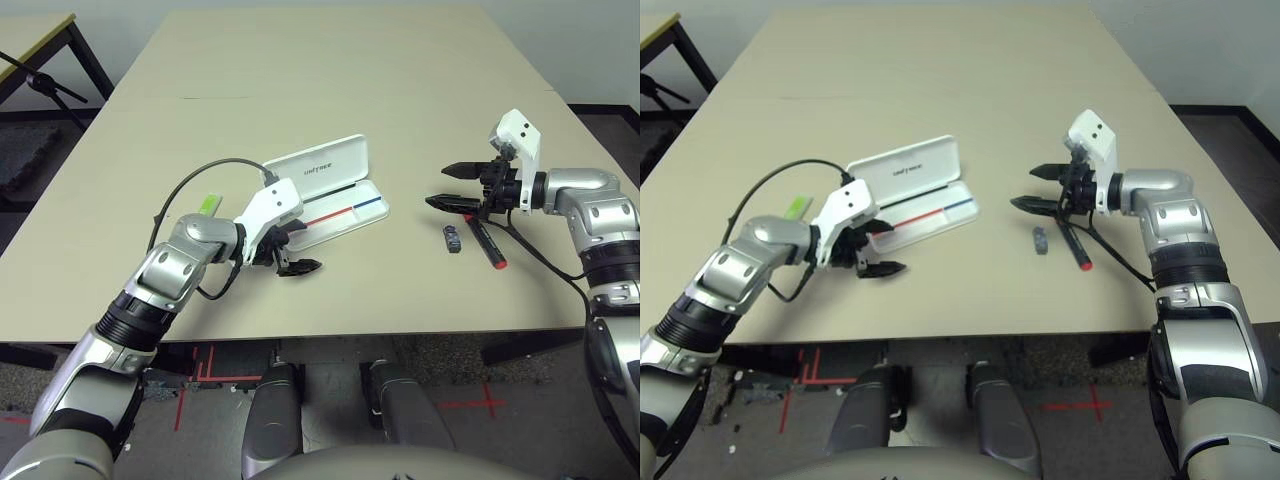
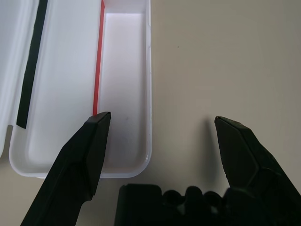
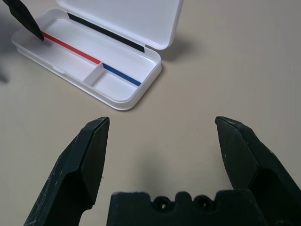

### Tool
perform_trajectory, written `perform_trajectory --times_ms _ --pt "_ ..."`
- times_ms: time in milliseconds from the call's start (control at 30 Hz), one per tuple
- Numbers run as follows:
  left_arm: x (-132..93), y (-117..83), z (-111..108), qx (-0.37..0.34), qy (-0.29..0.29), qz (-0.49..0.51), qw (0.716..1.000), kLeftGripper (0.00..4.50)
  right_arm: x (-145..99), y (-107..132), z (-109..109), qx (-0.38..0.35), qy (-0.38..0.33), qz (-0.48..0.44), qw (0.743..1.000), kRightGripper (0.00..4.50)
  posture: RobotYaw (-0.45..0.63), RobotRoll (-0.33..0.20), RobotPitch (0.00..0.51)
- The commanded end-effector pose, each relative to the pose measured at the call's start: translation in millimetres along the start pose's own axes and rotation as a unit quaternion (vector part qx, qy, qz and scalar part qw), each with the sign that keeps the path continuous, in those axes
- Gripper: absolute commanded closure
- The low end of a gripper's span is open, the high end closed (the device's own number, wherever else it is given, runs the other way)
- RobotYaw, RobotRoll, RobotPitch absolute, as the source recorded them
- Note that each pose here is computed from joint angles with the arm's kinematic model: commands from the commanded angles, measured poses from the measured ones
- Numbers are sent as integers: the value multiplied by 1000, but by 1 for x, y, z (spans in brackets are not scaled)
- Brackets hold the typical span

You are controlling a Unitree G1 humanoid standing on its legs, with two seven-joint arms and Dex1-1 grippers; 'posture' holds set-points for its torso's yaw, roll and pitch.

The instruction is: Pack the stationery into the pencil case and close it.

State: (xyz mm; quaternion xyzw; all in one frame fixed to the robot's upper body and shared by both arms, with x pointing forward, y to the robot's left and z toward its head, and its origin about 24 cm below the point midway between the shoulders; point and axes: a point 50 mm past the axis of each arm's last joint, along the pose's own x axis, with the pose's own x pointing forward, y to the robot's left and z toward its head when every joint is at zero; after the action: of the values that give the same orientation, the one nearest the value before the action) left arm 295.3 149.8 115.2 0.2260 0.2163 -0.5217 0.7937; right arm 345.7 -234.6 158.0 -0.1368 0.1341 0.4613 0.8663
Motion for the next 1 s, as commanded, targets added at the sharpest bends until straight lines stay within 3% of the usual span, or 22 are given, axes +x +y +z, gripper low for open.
perform_trajectory --times_ms 33,200,267,333,533,633,833,1000 --pt "3 -2 -2 -2 14 -8 1000 39 -2 0 -4 -3 6 -4 1000 0 -21 0 129" --pt "4 -4 -3 -9 20 -18 1000 39 -2 1 -4 -3 6 -4 1000 0 -22 0 132" --pt "4 -5 -4 -13 22 -24 999 409 -1 1 -4 -2 7 -2 1000 0 -22 0 132" --pt "4 -6 -4 -15 24 -28 999 975 -1 2 -4 1 6 3 1000 0 -24 0 132" --pt "4 -5 -5 -16 28 -30 999 3448 -4 11 -5 15 11 45 999 0 -29 0 134" --pt "5 -5 -6 -9 36 -29 999 4472 -6 17 -6 24 17 65 997 0 -31 0 135" --pt "5 -3 -3 3 33 -33 999 4472 -13 26 -8 40 29 106 993 0 -35 0 134" --pt "-4 -4 4 64 29 -47 996 4472 -15 31 -8 42 36 124 991 0 -36 0 130"
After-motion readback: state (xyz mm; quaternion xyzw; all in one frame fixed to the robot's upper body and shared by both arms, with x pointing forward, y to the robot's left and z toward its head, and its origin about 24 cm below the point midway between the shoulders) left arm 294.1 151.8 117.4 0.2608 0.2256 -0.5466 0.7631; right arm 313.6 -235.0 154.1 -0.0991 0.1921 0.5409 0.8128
